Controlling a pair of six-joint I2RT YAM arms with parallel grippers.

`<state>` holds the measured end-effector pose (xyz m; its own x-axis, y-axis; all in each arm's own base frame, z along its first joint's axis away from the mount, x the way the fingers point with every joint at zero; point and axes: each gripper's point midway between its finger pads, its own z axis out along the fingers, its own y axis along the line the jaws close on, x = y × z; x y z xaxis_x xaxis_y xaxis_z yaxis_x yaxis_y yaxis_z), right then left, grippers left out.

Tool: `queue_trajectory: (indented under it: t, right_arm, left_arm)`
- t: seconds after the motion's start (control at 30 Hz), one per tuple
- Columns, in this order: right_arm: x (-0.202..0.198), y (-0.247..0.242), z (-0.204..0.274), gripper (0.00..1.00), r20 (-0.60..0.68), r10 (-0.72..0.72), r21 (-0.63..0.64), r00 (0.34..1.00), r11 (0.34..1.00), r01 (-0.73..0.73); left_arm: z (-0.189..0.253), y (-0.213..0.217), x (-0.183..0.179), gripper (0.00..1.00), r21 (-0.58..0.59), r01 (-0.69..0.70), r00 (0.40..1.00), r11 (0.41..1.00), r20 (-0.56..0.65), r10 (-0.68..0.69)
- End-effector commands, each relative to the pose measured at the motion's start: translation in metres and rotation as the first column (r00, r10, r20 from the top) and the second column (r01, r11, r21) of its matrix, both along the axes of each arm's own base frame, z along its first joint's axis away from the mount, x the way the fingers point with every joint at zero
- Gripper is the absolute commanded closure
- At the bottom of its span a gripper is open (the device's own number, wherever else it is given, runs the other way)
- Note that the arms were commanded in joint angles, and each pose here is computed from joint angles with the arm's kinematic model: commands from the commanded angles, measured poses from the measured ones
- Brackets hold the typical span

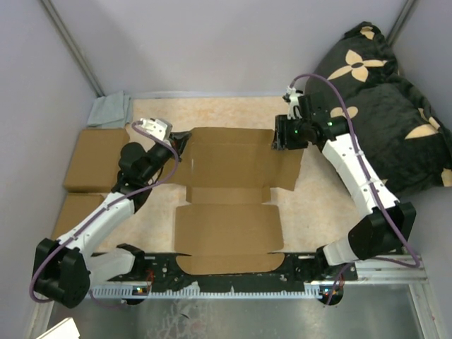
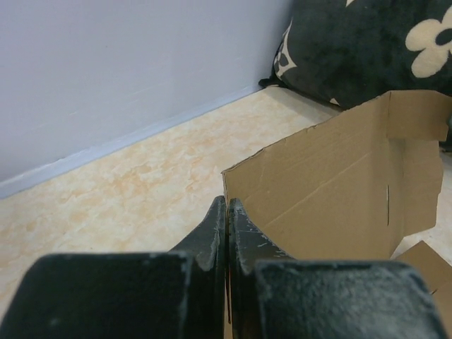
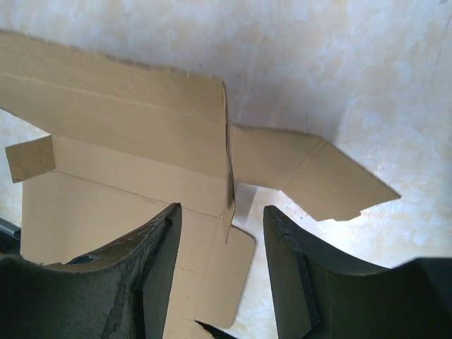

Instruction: Fold the paper box

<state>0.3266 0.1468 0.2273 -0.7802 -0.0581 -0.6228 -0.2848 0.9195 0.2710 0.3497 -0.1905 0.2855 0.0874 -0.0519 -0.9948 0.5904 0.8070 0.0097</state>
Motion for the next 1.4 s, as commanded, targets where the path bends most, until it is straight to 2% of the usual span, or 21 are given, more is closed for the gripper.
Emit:
queue_trajectory:
  t: [0.0,0.17,0.27,0.33,0.4,0.5,0.6,0.63,0.73,0.8,0.87,1.1,1.3,1.37]
  right_arm:
    - [0.014,0.0,0.024,0.49,0.057,0.015,-0.029,0.998,0.999,-0.014]
    - [0.02,0.001,0.023,0.49,0.045,0.026,-0.047,0.999,0.999,-0.024]
    - [0.021,0.007,0.02,0.5,0.025,0.053,-0.029,0.998,0.998,-0.052]
    - [0.02,0.011,0.015,0.54,0.006,0.066,-0.027,0.998,0.997,-0.066]
    - [0.018,0.015,0.01,0.61,-0.011,0.081,-0.031,0.997,0.996,-0.081]
    - [0.012,0.02,0.004,0.85,-0.033,0.099,-0.042,0.995,0.994,-0.1]
    - [0.008,0.021,-0.002,1.0,-0.042,0.091,-0.065,0.995,0.994,-0.094]
    - [0.007,0.02,-0.004,1.0,-0.041,0.083,-0.071,0.996,0.994,-0.086]
    - [0.006,0.02,-0.009,1.0,-0.02,0.05,-0.085,0.999,0.995,-0.051]
    - [0.008,0.019,-0.009,1.0,0.015,0.022,-0.098,1.0,0.995,-0.02]
    - [0.012,0.019,-0.005,1.0,0.067,-0.012,-0.092,0.998,0.996,0.019]
    - [0.023,0.026,0.012,1.0,0.256,-0.087,0.012,0.963,0.996,0.087]
    - [0.028,0.021,0.021,1.0,0.453,-0.119,0.044,0.883,0.993,0.111]
    - [0.031,0.025,0.032,1.0,0.543,-0.12,0.052,0.831,0.993,0.11]
  left_arm:
    - [0.02,-0.007,-0.018,1.0,0.051,0.071,0.985,0.996,0.152,-0.078]
    - [0.025,-0.007,-0.04,1.0,0.079,0.102,0.945,0.992,0.303,-0.121]
    - [0.027,-0.008,-0.046,1.0,0.085,0.112,0.933,0.99,0.334,-0.135]
    - [0.027,-0.009,-0.047,1.0,0.088,0.115,0.932,0.99,0.336,-0.138]
    - [0.028,-0.009,-0.048,1.0,0.09,0.113,0.931,0.99,0.339,-0.137]
    - [0.028,-0.009,-0.047,1.0,0.087,0.11,0.933,0.99,0.336,-0.133]
    - [0.029,-0.006,-0.043,0.96,0.061,0.085,0.944,0.995,0.315,-0.1]
    - [0.029,-0.005,-0.041,0.93,0.052,0.076,0.95,0.996,0.3,-0.088]
    - [0.031,-0.001,-0.036,0.73,0.011,0.052,0.968,0.999,0.245,-0.053]
    - [0.034,-0.001,-0.035,0.63,-0.002,0.05,0.975,0.999,0.216,-0.048]
    - [0.038,0.002,-0.035,0.57,-0.029,0.032,0.982,0.999,0.185,-0.026]
    - [0.045,0.013,-0.042,0.51,-0.073,-0.012,0.997,0.997,0.07,0.017]
    - [0.054,0.011,-0.043,0.51,-0.06,-0.002,1.0,0.998,0.022,0.003]
    - [0.053,0.011,-0.038,0.51,-0.071,-0.018,1.0,0.997,-0.009,0.017]
